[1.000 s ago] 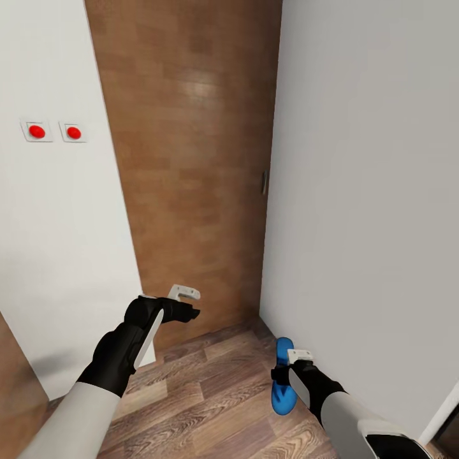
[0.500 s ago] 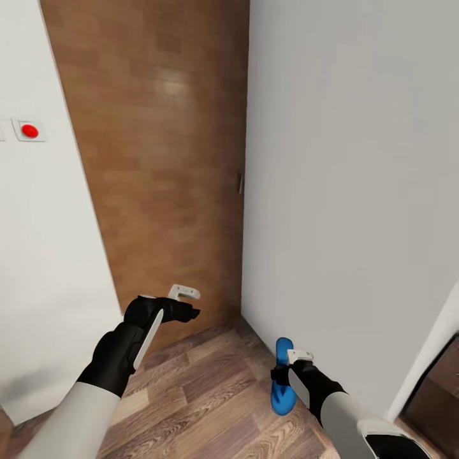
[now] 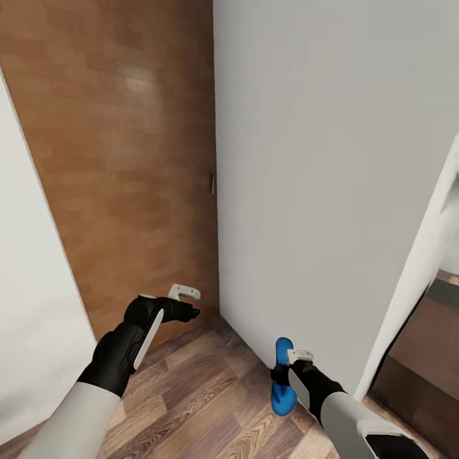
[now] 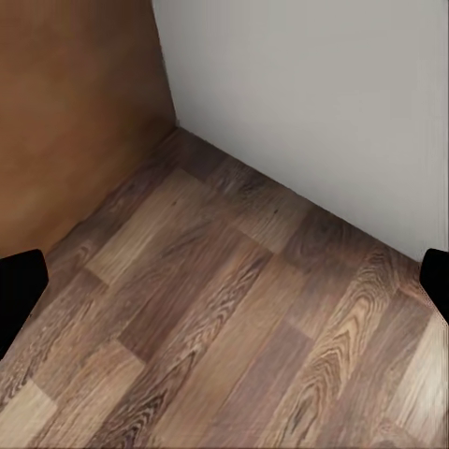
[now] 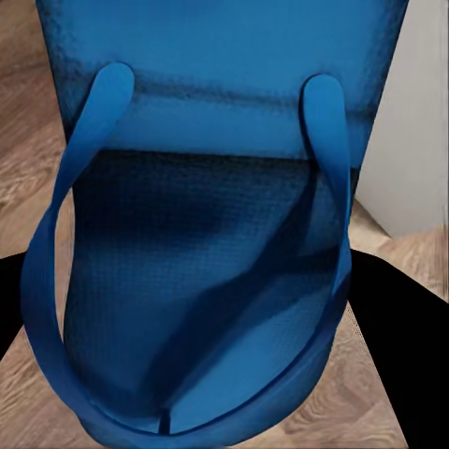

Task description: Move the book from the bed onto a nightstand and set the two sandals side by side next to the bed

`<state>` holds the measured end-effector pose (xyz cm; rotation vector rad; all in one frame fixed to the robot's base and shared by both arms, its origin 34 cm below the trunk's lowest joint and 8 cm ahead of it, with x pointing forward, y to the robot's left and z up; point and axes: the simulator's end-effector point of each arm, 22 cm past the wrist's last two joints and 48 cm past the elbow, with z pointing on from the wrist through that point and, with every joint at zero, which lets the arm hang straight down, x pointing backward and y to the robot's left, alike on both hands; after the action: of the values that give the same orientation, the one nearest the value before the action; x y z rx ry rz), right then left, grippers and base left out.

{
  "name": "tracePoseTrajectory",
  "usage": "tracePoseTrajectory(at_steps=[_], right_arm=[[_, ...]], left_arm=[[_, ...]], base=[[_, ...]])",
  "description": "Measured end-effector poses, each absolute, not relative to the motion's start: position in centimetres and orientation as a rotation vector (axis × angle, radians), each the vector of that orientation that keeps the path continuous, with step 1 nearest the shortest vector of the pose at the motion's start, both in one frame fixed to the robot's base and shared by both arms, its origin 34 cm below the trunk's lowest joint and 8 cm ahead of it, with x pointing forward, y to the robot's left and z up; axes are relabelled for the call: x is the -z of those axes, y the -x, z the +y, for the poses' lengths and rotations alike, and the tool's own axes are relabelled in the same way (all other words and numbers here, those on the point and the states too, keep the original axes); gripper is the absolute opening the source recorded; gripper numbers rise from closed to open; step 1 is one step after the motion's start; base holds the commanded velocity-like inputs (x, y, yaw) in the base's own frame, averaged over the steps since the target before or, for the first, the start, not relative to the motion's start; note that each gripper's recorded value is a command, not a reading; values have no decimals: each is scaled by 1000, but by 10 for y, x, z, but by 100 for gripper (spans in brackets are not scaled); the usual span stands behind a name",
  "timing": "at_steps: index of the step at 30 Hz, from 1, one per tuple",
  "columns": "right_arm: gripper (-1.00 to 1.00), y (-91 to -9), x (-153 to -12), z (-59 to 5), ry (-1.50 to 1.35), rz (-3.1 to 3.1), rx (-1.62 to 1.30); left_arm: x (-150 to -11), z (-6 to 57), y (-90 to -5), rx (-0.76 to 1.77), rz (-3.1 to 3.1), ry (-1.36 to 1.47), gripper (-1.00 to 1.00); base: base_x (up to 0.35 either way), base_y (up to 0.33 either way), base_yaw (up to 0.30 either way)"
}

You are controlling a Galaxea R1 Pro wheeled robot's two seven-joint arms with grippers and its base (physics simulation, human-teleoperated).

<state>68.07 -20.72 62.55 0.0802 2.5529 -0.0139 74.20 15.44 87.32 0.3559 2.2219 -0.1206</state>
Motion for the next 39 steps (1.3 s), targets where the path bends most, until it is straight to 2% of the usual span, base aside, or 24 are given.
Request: tracePoseTrajectory(at_steps=[11,39], right_arm=[[-100,-681,-627,-209,-82,2553,17],[-100,-679,-660,-205,-79,2580,-15]], left_arm=[[-875,154,-742,121,2223,-355,100],[-904,155,-746,123,2254,-356,100]], base=[[0,0,-218],[0,0,-9]])
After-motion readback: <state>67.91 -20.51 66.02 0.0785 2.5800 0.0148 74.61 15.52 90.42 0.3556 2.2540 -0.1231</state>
